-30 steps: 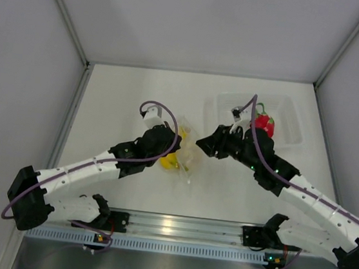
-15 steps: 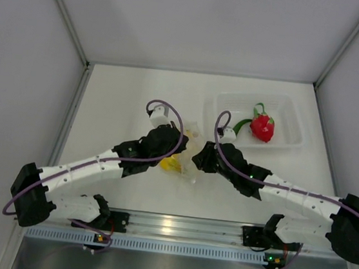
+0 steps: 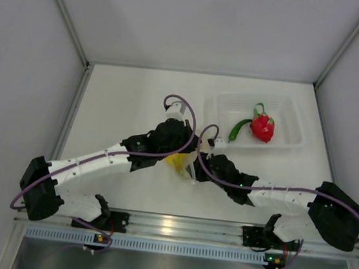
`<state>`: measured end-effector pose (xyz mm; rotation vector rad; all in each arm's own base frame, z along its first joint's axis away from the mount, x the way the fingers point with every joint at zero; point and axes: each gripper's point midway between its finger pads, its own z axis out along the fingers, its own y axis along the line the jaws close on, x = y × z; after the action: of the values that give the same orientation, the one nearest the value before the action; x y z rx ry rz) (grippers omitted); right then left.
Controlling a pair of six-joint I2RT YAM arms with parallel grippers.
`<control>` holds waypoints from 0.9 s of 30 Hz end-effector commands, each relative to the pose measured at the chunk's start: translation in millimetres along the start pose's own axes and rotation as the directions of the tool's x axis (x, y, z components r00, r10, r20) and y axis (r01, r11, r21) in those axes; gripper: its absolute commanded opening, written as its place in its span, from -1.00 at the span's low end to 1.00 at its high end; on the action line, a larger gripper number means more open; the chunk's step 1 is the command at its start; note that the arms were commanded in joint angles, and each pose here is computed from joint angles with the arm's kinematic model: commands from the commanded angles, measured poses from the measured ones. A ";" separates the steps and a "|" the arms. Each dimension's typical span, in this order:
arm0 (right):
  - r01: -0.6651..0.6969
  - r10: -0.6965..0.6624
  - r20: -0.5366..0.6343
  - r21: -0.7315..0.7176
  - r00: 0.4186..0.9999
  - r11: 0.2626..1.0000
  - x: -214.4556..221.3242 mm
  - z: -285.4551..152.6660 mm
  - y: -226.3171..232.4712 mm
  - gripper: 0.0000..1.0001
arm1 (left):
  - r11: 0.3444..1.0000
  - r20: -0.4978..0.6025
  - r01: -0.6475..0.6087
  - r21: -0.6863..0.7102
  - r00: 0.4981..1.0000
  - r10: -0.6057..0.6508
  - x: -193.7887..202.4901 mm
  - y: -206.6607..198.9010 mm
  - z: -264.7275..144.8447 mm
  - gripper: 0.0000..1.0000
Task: Open the zip-top bag and remove the fake food
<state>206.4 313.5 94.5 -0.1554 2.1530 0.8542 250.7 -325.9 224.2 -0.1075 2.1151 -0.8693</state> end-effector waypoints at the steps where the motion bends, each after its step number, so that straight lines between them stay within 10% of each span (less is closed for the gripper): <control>1: 0.036 -0.029 0.132 -0.050 0.991 0.998 -24.8 -10.1 14.2 -0.36 | 0.993 0.029 -0.010 0.115 1.000 0.007 -18.3 -35.3 -3.9 -1.00; 6: -0.038 -0.001 0.195 0.193 0.981 0.981 -31.2 -32.2 -40.0 -0.36 | 0.993 0.021 -0.027 0.114 0.999 0.025 -15.7 -33.2 -5.0 -1.00; 18: 0.226 -0.232 0.024 -0.354 0.972 0.907 15.3 -17.1 78.9 -0.29 | 1.000 0.022 0.000 0.025 1.000 -0.001 -3.7 -1.5 -4.5 -1.00; 27: 0.158 -0.135 0.106 -0.251 0.985 0.955 15.2 12.3 82.7 -0.18 | 0.995 0.074 0.095 -0.026 0.993 -0.093 -1.7 22.5 -14.6 -1.00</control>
<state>164.5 361.5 86.4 -0.4905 2.0397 0.9655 238.6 -305.9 196.4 -0.1471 2.1609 -0.8258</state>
